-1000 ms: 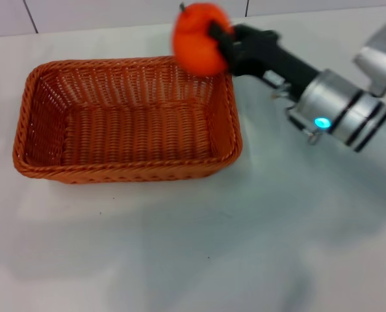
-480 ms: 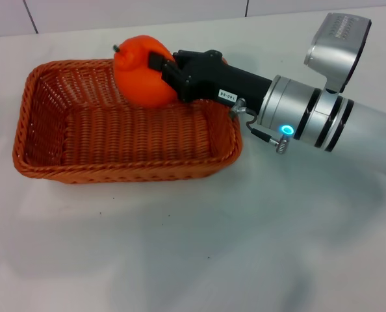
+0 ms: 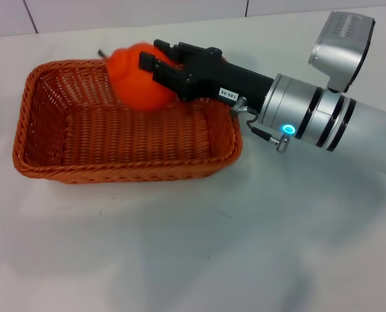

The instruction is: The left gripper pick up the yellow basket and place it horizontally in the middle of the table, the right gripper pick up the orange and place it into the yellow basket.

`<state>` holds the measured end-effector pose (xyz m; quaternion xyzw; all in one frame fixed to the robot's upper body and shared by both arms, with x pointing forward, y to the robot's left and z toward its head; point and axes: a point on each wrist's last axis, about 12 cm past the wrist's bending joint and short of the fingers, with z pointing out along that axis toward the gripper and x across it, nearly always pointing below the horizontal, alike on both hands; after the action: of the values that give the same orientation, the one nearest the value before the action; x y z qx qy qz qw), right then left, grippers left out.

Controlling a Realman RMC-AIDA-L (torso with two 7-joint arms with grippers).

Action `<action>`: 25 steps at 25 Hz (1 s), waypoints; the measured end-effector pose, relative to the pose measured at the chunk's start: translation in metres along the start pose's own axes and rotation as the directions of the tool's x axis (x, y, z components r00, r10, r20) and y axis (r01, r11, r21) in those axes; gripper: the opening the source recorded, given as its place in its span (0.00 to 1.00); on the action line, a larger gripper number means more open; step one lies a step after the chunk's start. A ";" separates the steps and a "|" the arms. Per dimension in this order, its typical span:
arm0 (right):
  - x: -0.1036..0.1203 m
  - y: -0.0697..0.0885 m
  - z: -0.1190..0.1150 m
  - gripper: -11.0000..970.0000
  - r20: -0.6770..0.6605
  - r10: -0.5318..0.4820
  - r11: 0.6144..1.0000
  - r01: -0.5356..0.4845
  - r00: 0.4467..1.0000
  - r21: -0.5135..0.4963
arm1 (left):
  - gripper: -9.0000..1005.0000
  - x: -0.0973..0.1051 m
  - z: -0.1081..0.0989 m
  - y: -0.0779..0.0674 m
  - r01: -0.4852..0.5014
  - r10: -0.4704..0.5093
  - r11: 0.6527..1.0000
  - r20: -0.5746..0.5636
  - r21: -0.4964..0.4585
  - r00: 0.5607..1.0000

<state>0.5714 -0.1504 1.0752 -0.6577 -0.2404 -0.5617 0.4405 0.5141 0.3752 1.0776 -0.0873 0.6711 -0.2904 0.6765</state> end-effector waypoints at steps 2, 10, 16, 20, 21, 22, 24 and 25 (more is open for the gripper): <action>0.001 0.000 0.000 0.27 -0.004 0.000 1.000 0.000 1.000 0.000 | 0.89 0.000 0.000 0.000 0.000 0.000 1.000 0.000 0.000 1.000; 0.002 0.002 -0.001 0.72 -0.016 0.007 1.000 -0.007 1.000 -0.018 | 0.89 0.000 0.001 0.000 0.000 0.000 1.000 0.001 0.002 1.000; 0.004 0.012 -0.010 0.87 -0.071 -0.096 0.989 0.087 0.993 -0.116 | 0.89 0.002 -0.001 0.001 -0.018 0.018 1.000 0.000 -0.011 1.000; 0.003 0.022 -0.031 0.93 -0.123 -0.247 0.938 0.206 0.961 -0.277 | 0.89 0.005 -0.003 0.003 -0.032 0.031 0.999 -0.004 -0.030 0.999; 0.002 0.025 -0.037 0.95 -0.127 -0.270 0.924 0.220 0.954 -0.313 | 0.89 0.006 -0.003 0.004 -0.034 0.034 0.999 -0.007 -0.038 0.999; 0.003 0.029 -0.044 0.96 -0.131 -0.290 0.906 0.228 0.948 -0.357 | 0.89 0.007 -0.004 0.004 -0.038 0.038 0.998 -0.009 -0.044 0.999; 0.002 0.039 -0.062 0.98 -0.137 -0.310 0.861 0.217 0.941 -0.459 | 0.89 0.009 -0.005 0.006 -0.054 0.054 0.997 -0.008 -0.059 0.999; 0.002 0.043 -0.070 0.98 -0.142 -0.315 0.841 0.207 0.938 -0.500 | 0.89 0.010 -0.006 0.007 -0.057 0.057 0.996 -0.005 -0.066 0.998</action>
<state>0.5701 -0.2316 1.0624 -0.6410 -0.1321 -0.7272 0.2070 0.5092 0.3775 1.0654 -0.0899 0.6834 -0.2489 0.6804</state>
